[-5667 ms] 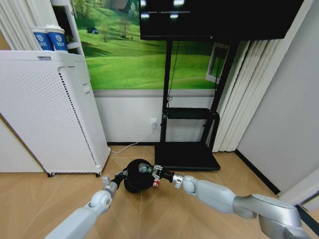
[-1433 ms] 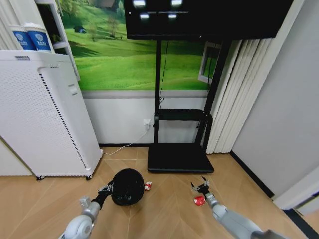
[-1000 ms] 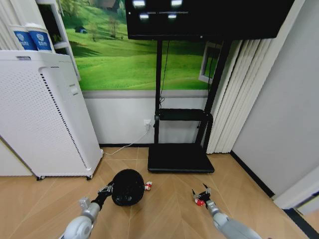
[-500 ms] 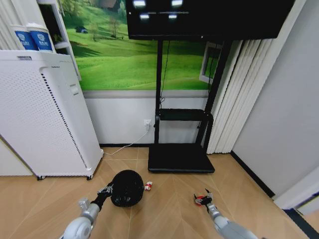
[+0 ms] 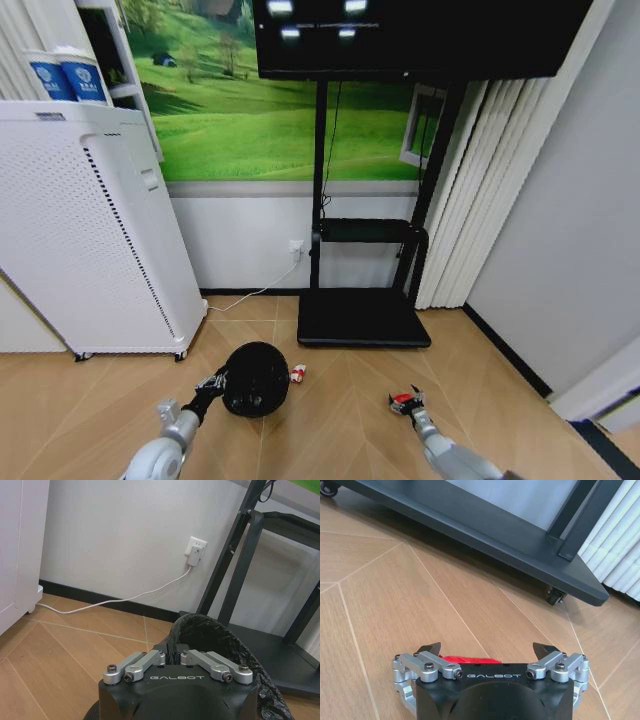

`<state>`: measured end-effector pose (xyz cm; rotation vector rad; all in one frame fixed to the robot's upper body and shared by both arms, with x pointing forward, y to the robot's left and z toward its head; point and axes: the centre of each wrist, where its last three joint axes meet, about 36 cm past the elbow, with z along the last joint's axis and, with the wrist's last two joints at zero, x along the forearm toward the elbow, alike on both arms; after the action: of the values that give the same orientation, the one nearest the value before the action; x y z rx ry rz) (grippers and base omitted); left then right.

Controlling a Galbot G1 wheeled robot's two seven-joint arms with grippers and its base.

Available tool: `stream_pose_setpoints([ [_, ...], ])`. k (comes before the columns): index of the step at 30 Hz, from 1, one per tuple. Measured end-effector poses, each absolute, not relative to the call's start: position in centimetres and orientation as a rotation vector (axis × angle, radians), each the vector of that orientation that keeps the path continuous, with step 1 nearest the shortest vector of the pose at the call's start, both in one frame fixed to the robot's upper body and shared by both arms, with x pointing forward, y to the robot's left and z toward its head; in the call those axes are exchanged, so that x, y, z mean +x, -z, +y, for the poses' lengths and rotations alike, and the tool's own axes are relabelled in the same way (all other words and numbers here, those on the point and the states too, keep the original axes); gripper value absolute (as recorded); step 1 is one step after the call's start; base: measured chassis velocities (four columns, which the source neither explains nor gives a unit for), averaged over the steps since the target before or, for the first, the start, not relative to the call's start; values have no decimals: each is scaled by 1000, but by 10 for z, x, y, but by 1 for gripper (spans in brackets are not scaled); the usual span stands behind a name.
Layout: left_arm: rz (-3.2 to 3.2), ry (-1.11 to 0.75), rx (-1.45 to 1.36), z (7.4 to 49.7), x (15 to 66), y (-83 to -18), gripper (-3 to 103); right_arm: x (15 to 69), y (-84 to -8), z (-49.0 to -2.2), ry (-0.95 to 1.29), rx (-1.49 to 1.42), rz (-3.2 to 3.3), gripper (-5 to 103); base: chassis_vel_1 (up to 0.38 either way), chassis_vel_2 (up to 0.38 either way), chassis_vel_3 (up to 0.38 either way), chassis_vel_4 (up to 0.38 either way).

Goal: Pick up the trash bin and place the garbage on the floor into it.

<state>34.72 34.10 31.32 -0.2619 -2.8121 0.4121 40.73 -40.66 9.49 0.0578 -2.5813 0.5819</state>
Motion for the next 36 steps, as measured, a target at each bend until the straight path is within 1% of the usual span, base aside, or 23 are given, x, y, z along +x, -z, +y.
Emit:
stream_pose_setpoints([
  [7, -2814, -416, -267, 339, 347, -314, 7, 399, -93, -414, -607, 45, -2553, 101, 0, 0, 0, 0],
  [9, -2814, -417, -267, 339, 347, -314, 7, 394, -91, -420, -617, 39, -2538, 96, 0, 0, 0, 0],
  [10, -2814, -417, -267, 339, 347, -314, 7, 394, -91, -420, -617, 39, -2538, 96, 0, 0, 0, 0],
  [12, -2814, -418, -268, 339, 346, -314, 7, 390, -90, -420, -615, 38, -2532, 88, 0, 0, 0, 0],
  [13, -2814, -418, -268, 339, 346, -314, 7, 390, -90, -420, -615, 38, -2532, 88, 0, 0, 0, 0],
  [15, -2816, -419, -268, 338, 346, -315, 7, 388, -89, -419, -611, 38, -2534, 78, 0, 0, 0, 0],
  [16, -2816, -419, -268, 338, 346, -315, 7, 388, -89, -419, -611, 38, -2534, 78, 0, 0, 0, 0],
  [17, -2817, -419, -267, 339, 346, -315, 7, 387, -88, -420, -612, 39, -2534, 72, 0, 0, 0, 0],
  [18, -2817, -419, -267, 339, 346, -315, 7, 387, -88, -420, -612, 39, -2534, 72, 0, 0, 0, 0],
  [20, -2817, -420, -267, 338, 346, -315, 7, 384, -88, -422, -609, 43, -2539, 61, 0, 0, 0, 0],
  [22, -2818, -421, -266, 338, 346, -315, 7, 383, -88, -423, -608, 45, -2539, 61, 0, 0, 0, 0],
  [23, -2817, -422, -265, 338, 346, -315, 7, 382, -88, -423, -606, 45, -2540, 50, 0, 0, 0, 0],
  [24, -2817, -423, -265, 338, 345, -315, 7, 382, -87, -423, -603, 45, -2542, 44, 0, 0, 0, 0],
  [26, -2817, -426, -265, 337, 345, -315, 7, 382, -87, -423, -600, 43, -2544, 44, 0, 0, 0, 0],
  [27, -2817, -428, -266, 336, 345, -315, 7, 381, -87, -423, -599, 43, -2544, 40, 0, 0, 0, 0],
  [30, -2818, -435, -271, 334, 343, -317, 7, 379, -86, -423, -591, 39, -2549, 31, 0, 0, 0, 0],
  [31, -2818, -435, -271, 334, 343, -317, 7, 379, -86, -423, -591, 39, -2549, 31, 0, 0, 0, 0],
  [32, -2818, -436, -273, 333, 342, -317, 7, 378, -86, -423, -589, 39, -2550, 28, 0, 0, 0, 0],
  [36, -2820, -439, -273, 333, 341, -319, 7, 375, -85, -423, -582, 36, -2554, 28, 0, 0, 0, 0],
])
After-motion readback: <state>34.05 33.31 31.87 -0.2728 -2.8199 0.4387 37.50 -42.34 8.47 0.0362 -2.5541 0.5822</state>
